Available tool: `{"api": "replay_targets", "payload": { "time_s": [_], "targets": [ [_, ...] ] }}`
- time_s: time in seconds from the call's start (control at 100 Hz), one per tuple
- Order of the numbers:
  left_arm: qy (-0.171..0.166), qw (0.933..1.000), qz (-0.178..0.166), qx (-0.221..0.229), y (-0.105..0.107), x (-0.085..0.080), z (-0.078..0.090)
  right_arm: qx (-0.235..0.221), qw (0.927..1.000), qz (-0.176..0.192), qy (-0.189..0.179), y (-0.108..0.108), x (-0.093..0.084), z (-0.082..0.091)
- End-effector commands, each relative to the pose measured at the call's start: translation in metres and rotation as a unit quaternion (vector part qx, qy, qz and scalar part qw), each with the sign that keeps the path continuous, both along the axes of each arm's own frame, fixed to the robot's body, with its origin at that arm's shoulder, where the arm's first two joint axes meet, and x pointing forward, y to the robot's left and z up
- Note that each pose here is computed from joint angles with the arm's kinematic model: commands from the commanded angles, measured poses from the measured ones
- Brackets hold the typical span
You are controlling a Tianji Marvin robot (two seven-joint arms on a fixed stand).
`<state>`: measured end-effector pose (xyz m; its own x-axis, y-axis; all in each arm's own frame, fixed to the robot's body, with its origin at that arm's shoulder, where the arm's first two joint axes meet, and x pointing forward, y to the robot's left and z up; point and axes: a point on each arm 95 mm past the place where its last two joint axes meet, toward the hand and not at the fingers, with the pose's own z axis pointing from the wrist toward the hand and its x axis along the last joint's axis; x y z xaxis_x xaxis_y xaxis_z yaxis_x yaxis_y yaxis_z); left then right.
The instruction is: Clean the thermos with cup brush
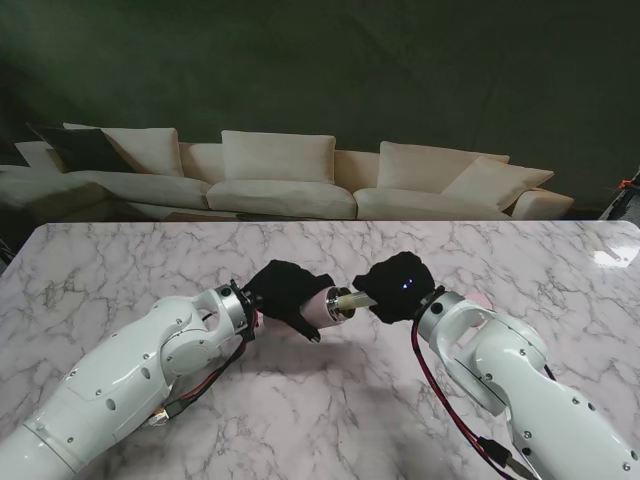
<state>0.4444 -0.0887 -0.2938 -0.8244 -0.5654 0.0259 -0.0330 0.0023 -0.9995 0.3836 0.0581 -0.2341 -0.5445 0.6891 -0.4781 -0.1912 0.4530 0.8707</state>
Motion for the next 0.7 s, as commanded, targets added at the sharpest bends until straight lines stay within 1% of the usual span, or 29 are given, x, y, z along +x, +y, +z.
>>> {"api": "replay_targets", "payload": {
  "time_s": [0.0, 0.15, 0.26, 0.36, 0.54, 0.61, 0.69],
  "targets": [
    [0.002, 1.0000, -0.003, 0.002, -0.002, -0.001, 0.001, 0.006, 0.9999, -0.002, -0.013, -0.001, -0.004, 0.009],
    [0.000, 1.0000, -0.001, 0.001, -0.001, -0.001, 0.002, 0.013, 0.9993, -0.010, -0.033, -0.008, -0.011, 0.020],
    [0.000, 1.0000, -0.003, 0.000, -0.002, -0.001, 0.002, 0.017, 0.9991, -0.013, -0.037, -0.010, -0.013, 0.022],
    [0.002, 1.0000, -0.004, 0.000, -0.004, -0.002, 0.002, 0.016, 0.9993, -0.013, -0.030, -0.009, -0.011, 0.018],
    [0.003, 1.0000, -0.006, 0.000, -0.006, -0.002, 0.001, 0.008, 1.0000, -0.002, -0.004, 0.001, 0.000, 0.004],
    [0.003, 1.0000, -0.006, 0.001, -0.005, -0.002, 0.001, 0.008, 1.0000, 0.000, 0.001, 0.003, 0.002, 0.002],
    [0.003, 1.0000, -0.004, 0.002, -0.004, -0.002, 0.002, 0.014, 0.9999, 0.001, -0.003, 0.004, 0.002, 0.005]
  ]
}}
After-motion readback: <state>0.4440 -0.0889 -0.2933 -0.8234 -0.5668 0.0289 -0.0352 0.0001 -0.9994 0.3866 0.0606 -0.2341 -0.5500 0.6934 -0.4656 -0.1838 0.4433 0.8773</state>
